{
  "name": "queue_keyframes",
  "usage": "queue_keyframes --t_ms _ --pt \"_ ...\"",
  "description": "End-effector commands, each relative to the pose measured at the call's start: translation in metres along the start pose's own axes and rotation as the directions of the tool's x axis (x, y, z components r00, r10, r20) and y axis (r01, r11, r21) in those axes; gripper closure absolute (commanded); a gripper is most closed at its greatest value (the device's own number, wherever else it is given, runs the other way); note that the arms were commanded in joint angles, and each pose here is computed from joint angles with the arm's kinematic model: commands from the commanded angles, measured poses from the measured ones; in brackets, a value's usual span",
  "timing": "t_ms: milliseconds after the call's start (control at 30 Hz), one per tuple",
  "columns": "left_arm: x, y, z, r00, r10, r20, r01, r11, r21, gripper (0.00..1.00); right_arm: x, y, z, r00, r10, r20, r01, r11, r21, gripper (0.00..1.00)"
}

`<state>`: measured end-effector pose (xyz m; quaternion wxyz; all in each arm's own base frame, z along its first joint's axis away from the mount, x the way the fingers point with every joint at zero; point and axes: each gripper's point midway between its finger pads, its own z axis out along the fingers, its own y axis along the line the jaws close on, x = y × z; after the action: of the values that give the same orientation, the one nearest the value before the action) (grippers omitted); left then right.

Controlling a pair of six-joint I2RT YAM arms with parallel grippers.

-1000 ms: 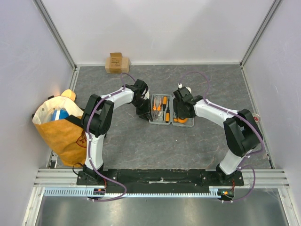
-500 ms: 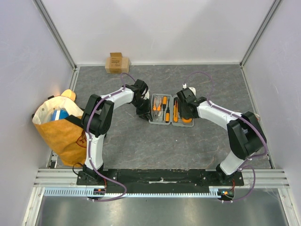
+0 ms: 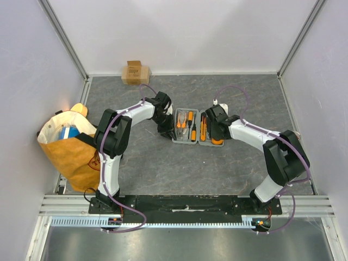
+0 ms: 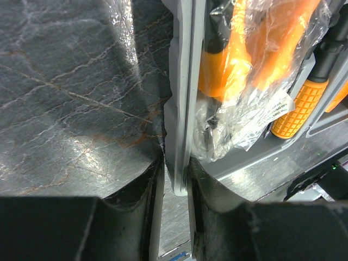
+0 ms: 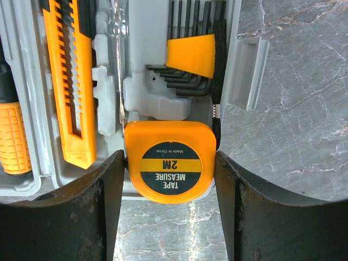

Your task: Pack the tool kit

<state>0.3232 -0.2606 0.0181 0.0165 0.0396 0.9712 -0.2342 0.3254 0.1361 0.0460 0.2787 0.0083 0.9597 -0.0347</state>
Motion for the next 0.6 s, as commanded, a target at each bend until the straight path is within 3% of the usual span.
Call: queue_keyframes --t_ms 0,567 --pt "0.0196 0.0273 0.0149 0.997 -0.035 -0.074 0.027 0.994 -0.103 0.71 0.0038 0.0016 -0.0008 0.999 0.044 0.003 -0.044 0.999 -0.015 0.61" --pt "0.0184 0.0264 0.0156 0.997 -0.036 -0.074 0.028 0.995 -0.1 0.71 0.0092 -0.0042 0.0089 0.999 0.045 0.024 -0.047 0.997 0.064 0.5"
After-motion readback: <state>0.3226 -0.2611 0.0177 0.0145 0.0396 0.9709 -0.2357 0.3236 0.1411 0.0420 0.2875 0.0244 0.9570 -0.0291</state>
